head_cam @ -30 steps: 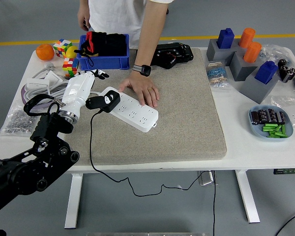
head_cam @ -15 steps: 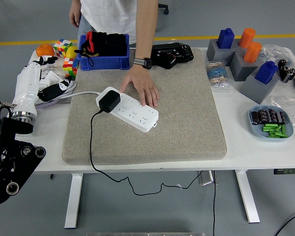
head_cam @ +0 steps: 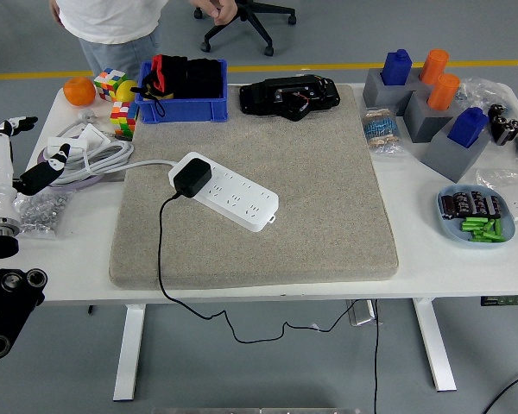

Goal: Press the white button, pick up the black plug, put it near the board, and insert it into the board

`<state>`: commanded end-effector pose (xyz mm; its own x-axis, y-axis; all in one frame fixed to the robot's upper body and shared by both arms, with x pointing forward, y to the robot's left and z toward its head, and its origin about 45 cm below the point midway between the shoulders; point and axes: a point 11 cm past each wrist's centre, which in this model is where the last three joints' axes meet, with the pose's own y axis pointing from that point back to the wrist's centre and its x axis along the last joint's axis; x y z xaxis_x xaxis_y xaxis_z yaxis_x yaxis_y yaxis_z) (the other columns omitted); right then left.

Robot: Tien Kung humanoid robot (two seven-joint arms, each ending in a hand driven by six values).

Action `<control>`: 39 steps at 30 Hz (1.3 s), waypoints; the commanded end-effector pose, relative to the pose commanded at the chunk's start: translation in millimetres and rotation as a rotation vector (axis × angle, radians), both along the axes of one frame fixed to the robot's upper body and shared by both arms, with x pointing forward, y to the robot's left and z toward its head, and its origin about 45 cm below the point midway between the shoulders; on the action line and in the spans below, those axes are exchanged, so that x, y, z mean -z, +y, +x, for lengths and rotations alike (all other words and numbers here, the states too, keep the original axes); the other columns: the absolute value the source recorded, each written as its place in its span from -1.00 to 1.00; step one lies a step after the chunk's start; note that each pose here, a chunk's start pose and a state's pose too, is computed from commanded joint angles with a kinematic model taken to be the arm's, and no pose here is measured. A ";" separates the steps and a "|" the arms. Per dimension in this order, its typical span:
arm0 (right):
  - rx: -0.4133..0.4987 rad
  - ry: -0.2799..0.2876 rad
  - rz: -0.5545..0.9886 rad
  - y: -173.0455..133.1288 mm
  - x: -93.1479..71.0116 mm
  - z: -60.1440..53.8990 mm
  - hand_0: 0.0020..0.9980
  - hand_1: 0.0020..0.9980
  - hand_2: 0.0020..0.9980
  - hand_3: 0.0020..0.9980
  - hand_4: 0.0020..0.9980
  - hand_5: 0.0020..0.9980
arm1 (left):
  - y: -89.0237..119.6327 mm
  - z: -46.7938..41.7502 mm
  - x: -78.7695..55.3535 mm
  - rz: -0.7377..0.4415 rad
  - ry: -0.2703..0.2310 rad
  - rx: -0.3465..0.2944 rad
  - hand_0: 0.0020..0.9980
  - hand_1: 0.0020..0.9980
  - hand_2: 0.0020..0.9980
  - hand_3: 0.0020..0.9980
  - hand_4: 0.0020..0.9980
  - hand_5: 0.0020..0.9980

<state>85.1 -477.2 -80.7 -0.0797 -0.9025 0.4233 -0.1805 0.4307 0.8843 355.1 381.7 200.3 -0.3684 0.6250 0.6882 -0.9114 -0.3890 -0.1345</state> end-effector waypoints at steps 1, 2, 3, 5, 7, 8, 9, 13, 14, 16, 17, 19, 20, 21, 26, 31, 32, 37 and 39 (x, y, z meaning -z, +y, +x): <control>0.000 -0.001 0.000 -0.1 -0.2 0.7 0.65 0.31 0.31 0.26 0.52 -0.01 | 1.4 0.3 2.6 -0.013 0.014 -0.003 0.78 0.66 0.52 0.49 0.61 -0.44; 0.001 -0.002 0.000 -0.1 -0.3 1.3 0.65 0.31 0.31 0.26 0.52 -0.01 | 2.3 0.1 4.6 -0.028 0.019 -0.005 0.78 0.66 0.52 0.49 0.61 -0.44; 0.001 -0.003 0.001 -0.1 -0.5 1.9 0.65 0.31 0.31 0.26 0.52 -0.01 | 3.3 -0.3 6.7 -0.048 0.022 -0.009 0.78 0.66 0.52 0.49 0.61 -0.44; 0.001 -0.007 0.002 0.1 -0.7 3.2 0.65 0.31 0.31 0.26 0.52 -0.01 | 5.5 -1.8 10.0 -0.076 0.026 -0.019 0.78 0.66 0.53 0.49 0.62 -0.44; 0.000 -0.007 0.003 0.4 -0.7 3.4 0.65 0.31 0.31 0.26 0.52 -0.01 | 6.7 -2.8 10.9 -0.085 0.025 -0.024 0.78 0.66 0.53 0.49 0.62 -0.44; 0.000 -0.006 0.004 0.5 -0.7 3.4 0.65 0.31 0.31 0.26 0.52 -0.01 | 7.2 -3.0 11.0 -0.087 0.024 -0.026 0.78 0.66 0.53 0.49 0.62 -0.44; 0.001 -0.006 0.004 0.5 -0.7 3.7 0.65 0.31 0.31 0.26 0.52 -0.01 | 7.7 -2.9 11.0 -0.093 0.024 -0.028 0.78 0.66 0.53 0.49 0.62 -0.44; 0.000 -0.007 0.004 0.1 -1.0 4.2 0.65 0.31 0.31 0.26 0.52 -0.01 | 8.0 -1.9 9.7 -0.102 0.020 -0.029 0.77 0.67 0.54 0.49 0.62 -0.43; 0.000 -0.007 0.002 -0.7 -1.4 4.6 0.65 0.31 0.31 0.26 0.52 -0.01 | 7.9 -1.2 9.1 -0.104 0.019 -0.029 0.77 0.67 0.54 0.49 0.62 -0.43; 0.000 -0.009 0.000 -1.8 -2.1 5.3 0.65 0.31 0.31 0.26 0.52 -0.01 | 7.7 -0.9 8.9 -0.109 0.019 -0.029 0.77 0.67 0.53 0.49 0.62 -0.44; 0.001 -0.010 -0.001 -2.3 -2.4 5.7 0.65 0.31 0.31 0.26 0.52 -0.01 | 7.8 -0.9 9.0 -0.111 0.019 -0.030 0.77 0.67 0.53 0.49 0.62 -0.44; 0.001 -0.013 -0.002 -2.8 -3.0 7.2 0.65 0.31 0.31 0.26 0.52 -0.01 | 8.8 -1.0 9.2 -0.117 0.020 -0.033 0.77 0.67 0.53 0.49 0.62 -0.44; 0.001 -0.014 -0.002 -2.9 -3.1 7.5 0.65 0.31 0.31 0.26 0.52 -0.01 | 9.0 -1.1 9.3 -0.118 0.020 -0.034 0.77 0.67 0.53 0.49 0.62 -0.44; 0.002 -0.017 -0.002 -2.9 -3.4 8.5 0.65 0.31 0.31 0.26 0.52 -0.01 | 9.5 -1.1 9.3 -0.122 0.020 -0.035 0.77 0.67 0.53 0.49 0.62 -0.44; 0.002 -0.026 -0.002 -3.2 -4.6 12.9 0.65 0.31 0.31 0.27 0.52 0.00 | 13.8 -0.7 6.8 -0.130 0.014 -0.045 0.77 0.67 0.53 0.49 0.62 -0.44; 0.001 -0.028 -0.001 -3.1 -4.9 14.0 0.65 0.31 0.31 0.26 0.52 0.00 | 15.0 1.0 4.1 -0.134 0.009 -0.046 0.77 0.67 0.53 0.49 0.62 -0.44; 0.000 -0.028 -0.001 -2.9 -4.9 14.3 0.65 0.31 0.31 0.26 0.52 0.00 | 14.8 1.4 3.4 -0.135 0.007 -0.045 0.77 0.67 0.53 0.49 0.62 -0.44; -0.003 -0.031 0.001 -1.8 -4.8 15.6 0.65 0.31 0.31 0.27 0.52 0.00 | 14.9 1.0 3.2 -0.139 0.006 -0.044 0.77 0.67 0.53 0.49 0.61 -0.44; -0.004 -0.030 0.001 -1.7 -4.7 15.3 0.65 0.31 0.31 0.27 0.52 0.00 | 15.1 0.4 3.9 -0.140 0.006 -0.044 0.77 0.67 0.53 0.49 0.61 -0.44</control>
<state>100.4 -478.9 -76.0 -0.0885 -0.9034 0.4197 -0.2085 0.4288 0.8790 355.5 396.7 196.4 -0.3935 0.6984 0.5979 -0.8937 -0.4430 -0.0707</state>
